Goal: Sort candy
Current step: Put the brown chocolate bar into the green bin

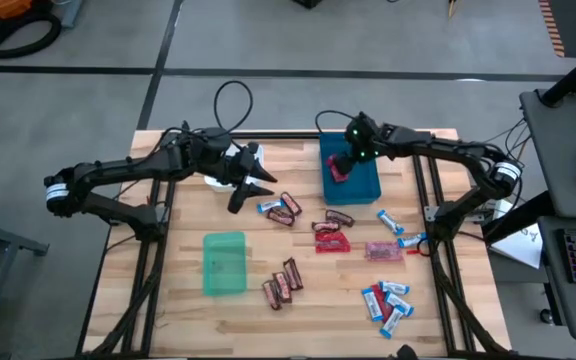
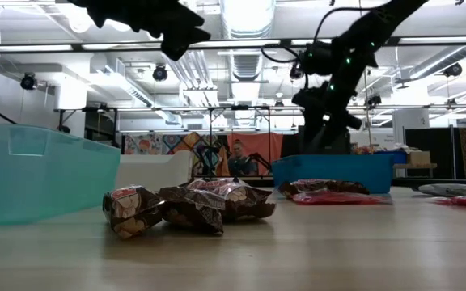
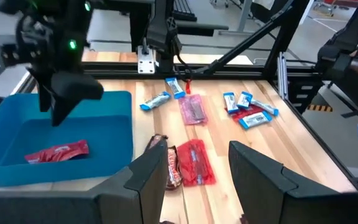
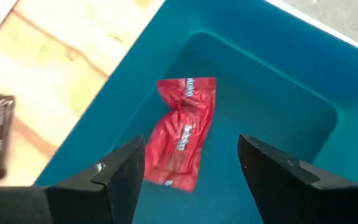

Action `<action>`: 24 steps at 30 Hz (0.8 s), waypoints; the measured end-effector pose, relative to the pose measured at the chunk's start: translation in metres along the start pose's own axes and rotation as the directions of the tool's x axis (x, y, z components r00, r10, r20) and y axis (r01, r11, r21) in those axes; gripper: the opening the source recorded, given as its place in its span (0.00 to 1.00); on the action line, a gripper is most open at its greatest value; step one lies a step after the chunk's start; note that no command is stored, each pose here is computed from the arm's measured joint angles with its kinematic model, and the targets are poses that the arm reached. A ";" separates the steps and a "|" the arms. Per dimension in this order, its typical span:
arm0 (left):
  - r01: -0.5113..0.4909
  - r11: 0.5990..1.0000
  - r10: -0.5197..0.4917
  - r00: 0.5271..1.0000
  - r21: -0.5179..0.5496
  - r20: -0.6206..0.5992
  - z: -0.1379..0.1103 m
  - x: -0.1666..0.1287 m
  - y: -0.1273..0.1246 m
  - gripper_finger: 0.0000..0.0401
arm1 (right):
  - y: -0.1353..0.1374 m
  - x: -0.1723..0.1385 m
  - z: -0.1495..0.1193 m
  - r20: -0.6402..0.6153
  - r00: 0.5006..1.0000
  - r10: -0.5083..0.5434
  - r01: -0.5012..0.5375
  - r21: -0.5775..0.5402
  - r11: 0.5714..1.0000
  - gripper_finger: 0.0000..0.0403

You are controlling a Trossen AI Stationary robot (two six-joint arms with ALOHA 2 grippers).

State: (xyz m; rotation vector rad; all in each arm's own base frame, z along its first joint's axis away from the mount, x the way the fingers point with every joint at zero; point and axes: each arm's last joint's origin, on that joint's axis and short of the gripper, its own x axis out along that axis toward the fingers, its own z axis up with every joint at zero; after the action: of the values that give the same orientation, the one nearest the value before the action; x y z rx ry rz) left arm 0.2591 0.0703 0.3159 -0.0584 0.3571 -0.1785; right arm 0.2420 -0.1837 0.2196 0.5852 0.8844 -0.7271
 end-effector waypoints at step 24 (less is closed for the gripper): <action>-0.049 0.992 0.076 0.969 0.119 -0.235 -0.062 0.034 -0.067 0.38 | 0.122 -0.078 -0.049 -0.185 0.948 0.261 -0.307 -0.295 0.905 0.55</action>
State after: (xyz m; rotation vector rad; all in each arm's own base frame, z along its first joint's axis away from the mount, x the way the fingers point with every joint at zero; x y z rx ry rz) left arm 0.2580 -0.0031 0.2523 0.0865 0.5881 -0.1427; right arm 0.2787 -0.0480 0.2799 0.4640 0.9986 -0.2685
